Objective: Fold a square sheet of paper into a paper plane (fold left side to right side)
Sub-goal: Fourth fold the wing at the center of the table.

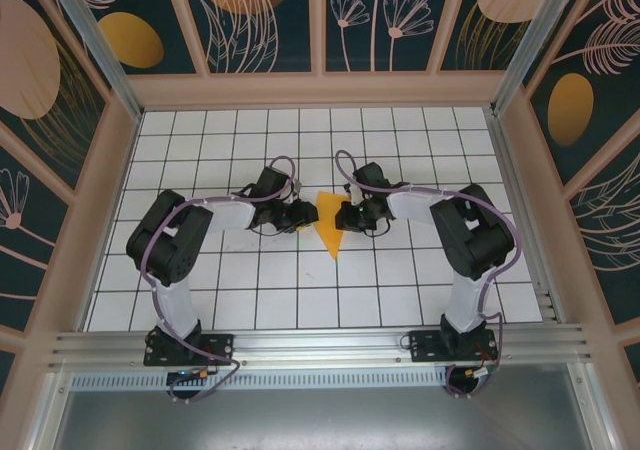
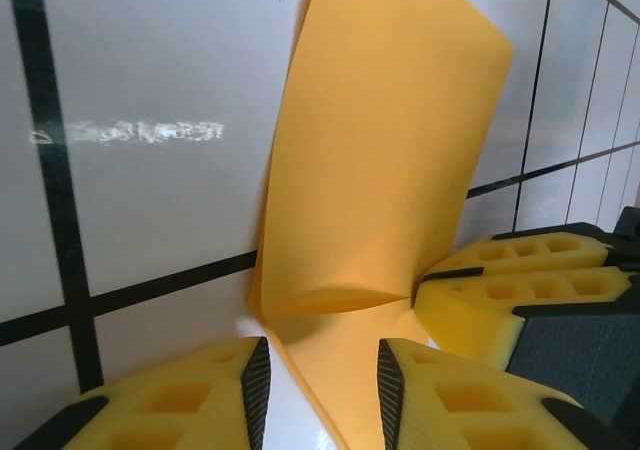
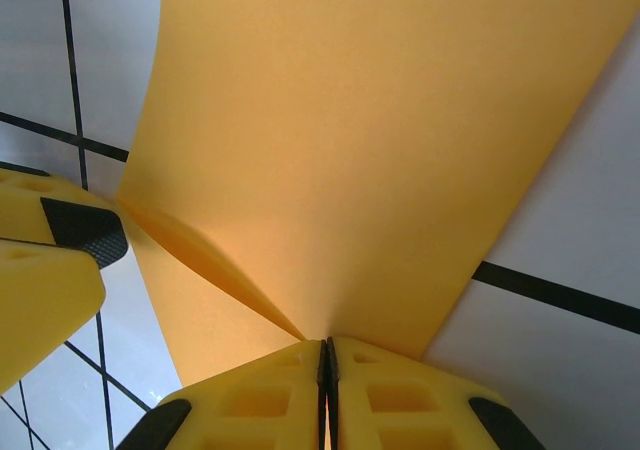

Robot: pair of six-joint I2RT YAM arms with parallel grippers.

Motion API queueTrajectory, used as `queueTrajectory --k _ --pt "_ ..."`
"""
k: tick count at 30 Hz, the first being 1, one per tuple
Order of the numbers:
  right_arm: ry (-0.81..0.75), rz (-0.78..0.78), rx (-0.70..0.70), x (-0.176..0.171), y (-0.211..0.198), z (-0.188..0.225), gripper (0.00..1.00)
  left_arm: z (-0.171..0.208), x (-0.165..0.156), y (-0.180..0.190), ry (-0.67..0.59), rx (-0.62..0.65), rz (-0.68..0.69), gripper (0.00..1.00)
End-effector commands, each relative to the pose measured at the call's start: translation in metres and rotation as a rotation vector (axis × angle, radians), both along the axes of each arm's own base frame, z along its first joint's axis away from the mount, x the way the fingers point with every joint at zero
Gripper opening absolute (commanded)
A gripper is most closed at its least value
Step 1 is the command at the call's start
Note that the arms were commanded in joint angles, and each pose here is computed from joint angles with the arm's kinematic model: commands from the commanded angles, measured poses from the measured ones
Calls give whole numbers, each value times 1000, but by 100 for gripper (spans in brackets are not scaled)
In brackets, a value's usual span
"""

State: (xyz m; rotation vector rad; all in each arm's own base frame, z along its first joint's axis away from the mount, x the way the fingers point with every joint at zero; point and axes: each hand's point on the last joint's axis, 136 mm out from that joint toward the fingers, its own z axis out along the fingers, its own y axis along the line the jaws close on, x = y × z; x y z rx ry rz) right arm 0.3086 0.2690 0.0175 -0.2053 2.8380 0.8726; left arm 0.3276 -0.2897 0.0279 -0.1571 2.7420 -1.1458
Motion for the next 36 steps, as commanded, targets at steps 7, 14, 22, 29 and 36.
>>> queueTrajectory --k 7,14,22,29,36 --pt "31 3 -54 -8 -8 -12 13 -8 -3 -8 21 -12 -17 35" --pt "31 20 -55 -13 -3 -13 13 -5 -5 -12 19 -21 -26 29" --pt "27 19 -61 -13 -4 -15 13 7 3 -17 -13 -36 -28 25" --pt "-56 12 -40 0 -1 5 14 10 2 -21 -18 -41 -35 16" --pt "-221 -30 -85 13 -15 44 27 14 0 -23 -18 -43 -25 11"
